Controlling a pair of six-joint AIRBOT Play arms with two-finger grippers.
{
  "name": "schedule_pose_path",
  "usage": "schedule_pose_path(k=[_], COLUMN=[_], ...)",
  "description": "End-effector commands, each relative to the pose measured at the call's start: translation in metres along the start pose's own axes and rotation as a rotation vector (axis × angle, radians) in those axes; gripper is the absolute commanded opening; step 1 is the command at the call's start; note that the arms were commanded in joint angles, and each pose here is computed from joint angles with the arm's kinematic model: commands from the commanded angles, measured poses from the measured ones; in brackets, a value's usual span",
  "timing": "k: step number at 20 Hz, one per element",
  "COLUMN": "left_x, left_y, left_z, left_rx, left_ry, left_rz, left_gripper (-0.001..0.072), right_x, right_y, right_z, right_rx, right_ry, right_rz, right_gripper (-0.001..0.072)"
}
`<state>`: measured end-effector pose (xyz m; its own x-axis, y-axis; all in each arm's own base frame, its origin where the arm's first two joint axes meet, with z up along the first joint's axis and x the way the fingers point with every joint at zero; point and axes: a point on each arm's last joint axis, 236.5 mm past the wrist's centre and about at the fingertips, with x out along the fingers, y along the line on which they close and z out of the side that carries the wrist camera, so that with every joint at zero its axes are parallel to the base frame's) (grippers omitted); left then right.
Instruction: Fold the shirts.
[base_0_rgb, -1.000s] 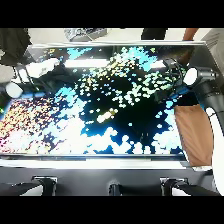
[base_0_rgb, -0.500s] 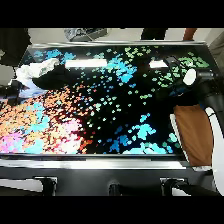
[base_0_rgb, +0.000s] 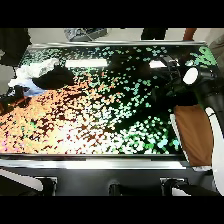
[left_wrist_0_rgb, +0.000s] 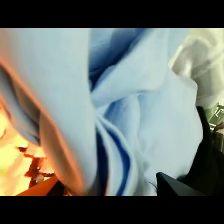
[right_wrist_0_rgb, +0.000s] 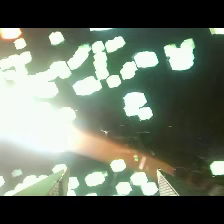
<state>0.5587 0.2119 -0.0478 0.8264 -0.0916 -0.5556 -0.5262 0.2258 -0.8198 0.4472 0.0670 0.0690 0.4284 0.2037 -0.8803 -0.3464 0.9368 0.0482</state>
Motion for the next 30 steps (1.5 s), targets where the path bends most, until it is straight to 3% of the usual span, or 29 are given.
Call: schedule_pose_path(k=[1, 2, 5, 8, 12, 15, 19, 22, 26, 30], left_x=[0.014, 0.011, -0.018, -0.100, -0.269, -0.368, -0.425, -0.406, -0.331, -0.238], left_y=[0.003, -0.001, -0.056, -0.173, -0.317, -0.356, -0.349, -0.321, -0.243, -0.133], left_z=[0.011, 0.010, 0.012, -0.017, -0.111, -0.205, -0.319, -0.388, -0.468, -0.534], left_rx=[0.008, 0.014, 0.217, 0.561, 0.878, 0.997, 1.008, 1.058, 1.076, 0.987], left_ry=[-0.052, -0.047, -0.079, -0.125, -0.250, -0.248, -0.021, 0.188, 0.484, 0.772], left_rz=[-0.053, -0.062, -0.138, -0.322, -0.613, -0.784, -0.977, -0.993, -0.851, -0.549], left_gripper=[0.0258, 0.0037, 0.0037, 0.0037, 0.0037, 0.0037, 0.0037, 0.0038, 0.0037, 0.0037], right_x=[0.000, -0.001, -0.002, -0.014, -0.075, -0.130, -0.192, -0.220, -0.228, -0.207], right_y=[0.018, 0.021, 0.023, 0.028, 0.029, 0.038, 0.046, 0.052, 0.048, 0.045], right_z=[0.000, -0.002, -0.006, -0.016, -0.026, -0.026, -0.028, -0.033, -0.038, -0.041], right_rx=[0.026, 0.030, 0.029, -0.020, -0.075, -0.103, -0.133, -0.146, -0.145, -0.136], right_ry=[0.002, 0.010, 0.028, 0.087, 0.100, -0.004, -0.145, -0.211, -0.214, -0.142], right_rz=[0.075, 0.089, 0.096, 0.116, 0.066, 0.031, -0.031, -0.053, -0.083, -0.062], right_gripper=[0.0625, 0.0625, 0.0625, 0.0558, 0.0558, 0.0558, 0.0558, 0.0558, 0.0558, 0.0558])
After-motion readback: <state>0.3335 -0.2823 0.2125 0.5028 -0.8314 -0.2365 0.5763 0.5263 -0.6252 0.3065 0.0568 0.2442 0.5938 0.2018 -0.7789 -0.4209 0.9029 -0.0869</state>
